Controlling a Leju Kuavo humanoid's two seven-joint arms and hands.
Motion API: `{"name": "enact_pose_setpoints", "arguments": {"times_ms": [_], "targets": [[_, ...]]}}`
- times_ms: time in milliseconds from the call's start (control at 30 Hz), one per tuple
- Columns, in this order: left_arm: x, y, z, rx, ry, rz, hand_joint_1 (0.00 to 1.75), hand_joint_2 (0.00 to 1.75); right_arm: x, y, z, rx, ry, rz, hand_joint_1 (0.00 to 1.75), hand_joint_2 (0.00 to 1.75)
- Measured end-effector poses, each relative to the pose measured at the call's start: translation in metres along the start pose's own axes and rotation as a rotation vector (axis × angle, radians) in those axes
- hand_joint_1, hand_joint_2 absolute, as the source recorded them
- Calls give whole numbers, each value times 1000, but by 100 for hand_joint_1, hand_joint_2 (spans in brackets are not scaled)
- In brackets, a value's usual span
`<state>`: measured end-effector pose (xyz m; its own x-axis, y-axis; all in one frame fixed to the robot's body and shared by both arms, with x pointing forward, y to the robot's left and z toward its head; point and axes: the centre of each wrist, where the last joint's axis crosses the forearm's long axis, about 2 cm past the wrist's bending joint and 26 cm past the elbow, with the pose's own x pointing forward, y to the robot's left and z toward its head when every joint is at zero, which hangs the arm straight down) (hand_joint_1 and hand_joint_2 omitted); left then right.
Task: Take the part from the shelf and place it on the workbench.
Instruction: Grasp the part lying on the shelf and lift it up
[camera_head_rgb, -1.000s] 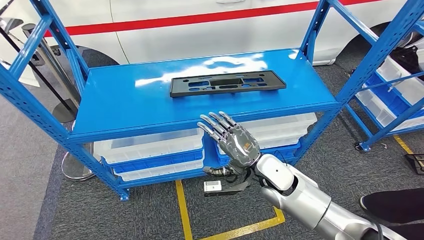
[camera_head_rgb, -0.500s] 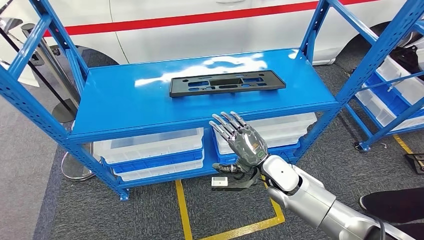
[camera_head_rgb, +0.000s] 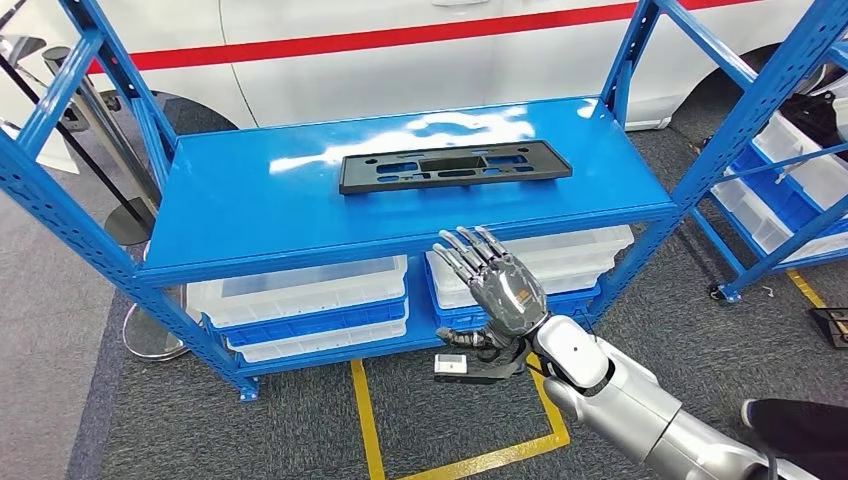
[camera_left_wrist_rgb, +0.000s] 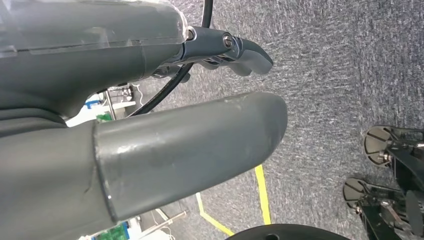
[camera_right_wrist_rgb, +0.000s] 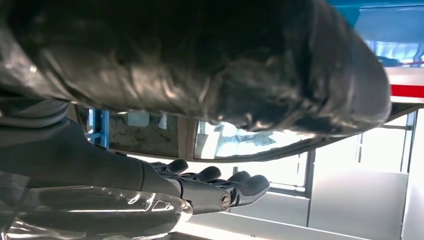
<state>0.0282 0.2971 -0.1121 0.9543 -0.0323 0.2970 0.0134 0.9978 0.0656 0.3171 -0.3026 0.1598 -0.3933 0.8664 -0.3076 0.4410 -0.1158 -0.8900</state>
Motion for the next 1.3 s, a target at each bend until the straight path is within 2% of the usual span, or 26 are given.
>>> {"name": "enact_pose_setpoints", "arguments": {"times_ms": [633,1300], "targets": [[5,2,-1,-3,7,-4,0,0,3,0,-1,-9,-16,-5,0,0],[5,1,-1,-18,-27,-29,0,0,7,-1,3,-3,-16,-21,0,0]]}}
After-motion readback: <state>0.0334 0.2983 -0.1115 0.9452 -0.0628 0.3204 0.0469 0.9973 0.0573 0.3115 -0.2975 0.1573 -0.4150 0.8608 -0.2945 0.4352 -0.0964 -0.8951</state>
